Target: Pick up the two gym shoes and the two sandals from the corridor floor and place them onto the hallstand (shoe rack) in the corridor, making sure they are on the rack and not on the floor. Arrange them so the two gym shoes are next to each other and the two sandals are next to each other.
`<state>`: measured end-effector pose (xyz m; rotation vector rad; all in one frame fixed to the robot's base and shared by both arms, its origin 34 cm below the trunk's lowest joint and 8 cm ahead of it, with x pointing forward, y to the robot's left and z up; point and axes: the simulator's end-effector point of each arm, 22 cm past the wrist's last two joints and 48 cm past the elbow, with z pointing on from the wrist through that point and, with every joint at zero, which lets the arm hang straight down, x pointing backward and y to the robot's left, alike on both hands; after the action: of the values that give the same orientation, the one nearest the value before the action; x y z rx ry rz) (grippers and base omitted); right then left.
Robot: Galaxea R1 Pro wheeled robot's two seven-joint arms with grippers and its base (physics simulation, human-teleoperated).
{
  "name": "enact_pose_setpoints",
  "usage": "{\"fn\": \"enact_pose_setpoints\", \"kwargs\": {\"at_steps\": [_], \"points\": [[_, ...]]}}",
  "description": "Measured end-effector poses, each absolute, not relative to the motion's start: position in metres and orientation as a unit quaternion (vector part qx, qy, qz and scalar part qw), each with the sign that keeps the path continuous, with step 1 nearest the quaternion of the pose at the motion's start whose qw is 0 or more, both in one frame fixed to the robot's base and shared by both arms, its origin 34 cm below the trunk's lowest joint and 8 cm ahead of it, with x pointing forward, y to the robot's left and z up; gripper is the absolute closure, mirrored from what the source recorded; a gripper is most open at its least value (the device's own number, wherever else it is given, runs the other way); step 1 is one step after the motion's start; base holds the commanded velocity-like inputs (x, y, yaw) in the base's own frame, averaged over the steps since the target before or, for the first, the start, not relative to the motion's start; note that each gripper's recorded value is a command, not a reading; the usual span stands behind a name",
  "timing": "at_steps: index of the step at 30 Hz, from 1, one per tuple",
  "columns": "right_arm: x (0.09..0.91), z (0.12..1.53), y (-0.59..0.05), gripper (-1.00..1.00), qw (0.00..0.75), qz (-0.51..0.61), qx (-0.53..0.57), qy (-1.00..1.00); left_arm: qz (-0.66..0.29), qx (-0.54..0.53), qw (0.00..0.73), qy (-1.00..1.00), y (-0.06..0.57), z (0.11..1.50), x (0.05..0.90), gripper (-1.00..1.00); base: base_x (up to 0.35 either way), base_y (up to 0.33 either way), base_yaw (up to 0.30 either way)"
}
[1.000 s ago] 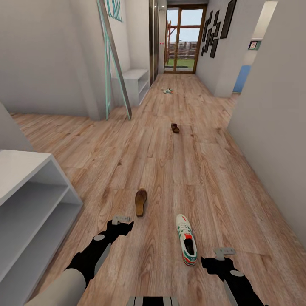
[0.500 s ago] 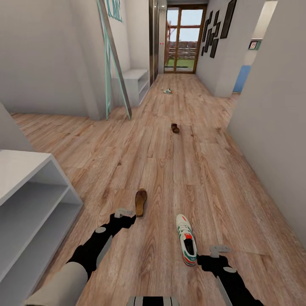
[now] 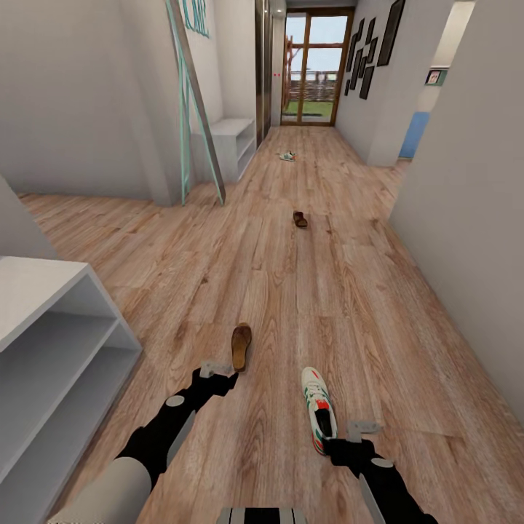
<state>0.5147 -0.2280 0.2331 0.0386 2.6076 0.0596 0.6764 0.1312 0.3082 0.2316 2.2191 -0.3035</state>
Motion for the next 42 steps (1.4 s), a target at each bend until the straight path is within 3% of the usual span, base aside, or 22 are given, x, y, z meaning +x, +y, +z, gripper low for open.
{"fn": "enact_pose_setpoints", "kwargs": {"at_steps": [26,42], "points": [[0.496,0.216,-0.223,-1.0,0.251,-0.011,0.033,0.967,-0.178,0.128,0.423,0.879,0.106,0.353,0.718,-1.0,0.003,0.001,0.0],[0.503,0.222,-0.24,-1.0,0.271,-0.051,0.047,0.96,-0.216,0.139,0.384,0.887,0.091,0.349,0.702,-1.0,0.148,0.123,0.0]]}}
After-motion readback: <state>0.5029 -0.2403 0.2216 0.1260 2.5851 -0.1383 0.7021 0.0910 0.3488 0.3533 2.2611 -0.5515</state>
